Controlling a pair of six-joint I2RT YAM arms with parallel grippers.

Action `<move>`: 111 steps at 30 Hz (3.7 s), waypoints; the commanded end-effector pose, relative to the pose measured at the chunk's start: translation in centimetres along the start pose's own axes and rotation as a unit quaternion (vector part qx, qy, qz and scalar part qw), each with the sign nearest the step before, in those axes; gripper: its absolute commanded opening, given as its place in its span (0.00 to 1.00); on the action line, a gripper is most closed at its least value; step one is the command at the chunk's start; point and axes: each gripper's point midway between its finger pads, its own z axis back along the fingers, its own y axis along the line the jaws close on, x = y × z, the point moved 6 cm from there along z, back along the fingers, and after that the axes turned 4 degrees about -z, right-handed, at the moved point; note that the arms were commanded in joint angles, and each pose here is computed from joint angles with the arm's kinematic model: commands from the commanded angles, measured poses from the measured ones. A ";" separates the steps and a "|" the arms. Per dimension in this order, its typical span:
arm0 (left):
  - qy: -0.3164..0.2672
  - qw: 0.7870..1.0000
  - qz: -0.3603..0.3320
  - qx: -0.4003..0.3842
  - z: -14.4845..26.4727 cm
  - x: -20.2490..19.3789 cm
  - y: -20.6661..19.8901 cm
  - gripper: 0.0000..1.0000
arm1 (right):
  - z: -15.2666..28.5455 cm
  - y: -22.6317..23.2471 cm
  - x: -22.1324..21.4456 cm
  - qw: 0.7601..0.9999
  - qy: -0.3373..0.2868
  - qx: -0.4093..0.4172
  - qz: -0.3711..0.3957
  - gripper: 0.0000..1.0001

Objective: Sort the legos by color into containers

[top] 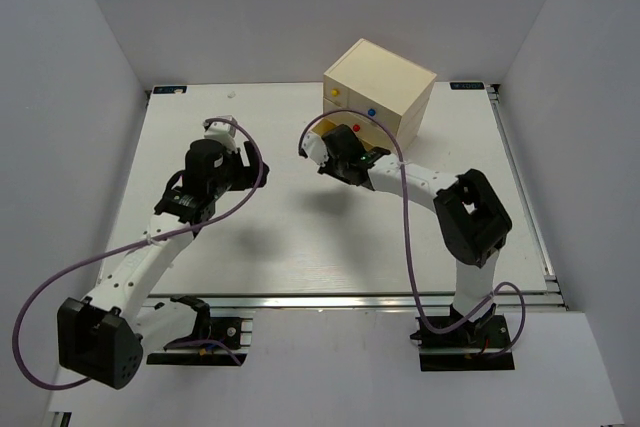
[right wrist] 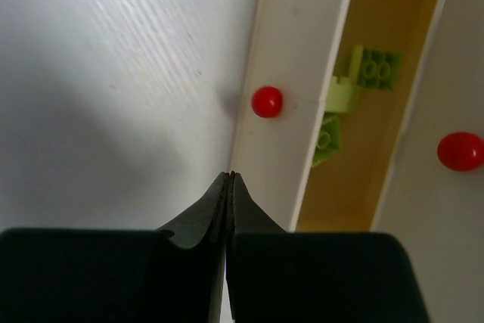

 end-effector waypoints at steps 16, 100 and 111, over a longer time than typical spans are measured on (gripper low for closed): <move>-0.046 0.998 -0.020 0.044 1.9 1.8 0.8 0.93 | -2.0 -4.8 -0.5 0.970 0.103 -0.218 0.025 0.00; 0.150 0.882 0.311 -0.321 -22.3 -6.9 -12.4 0.66 | 5.1 -30.2 -6.6 0.829 -0.289 0.139 -0.458 0.59; 0.153 0.886 0.302 -0.315 -23.8 -6.4 -12.6 0.67 | 5.4 -30.0 -7.2 0.817 -0.291 0.159 -0.471 0.54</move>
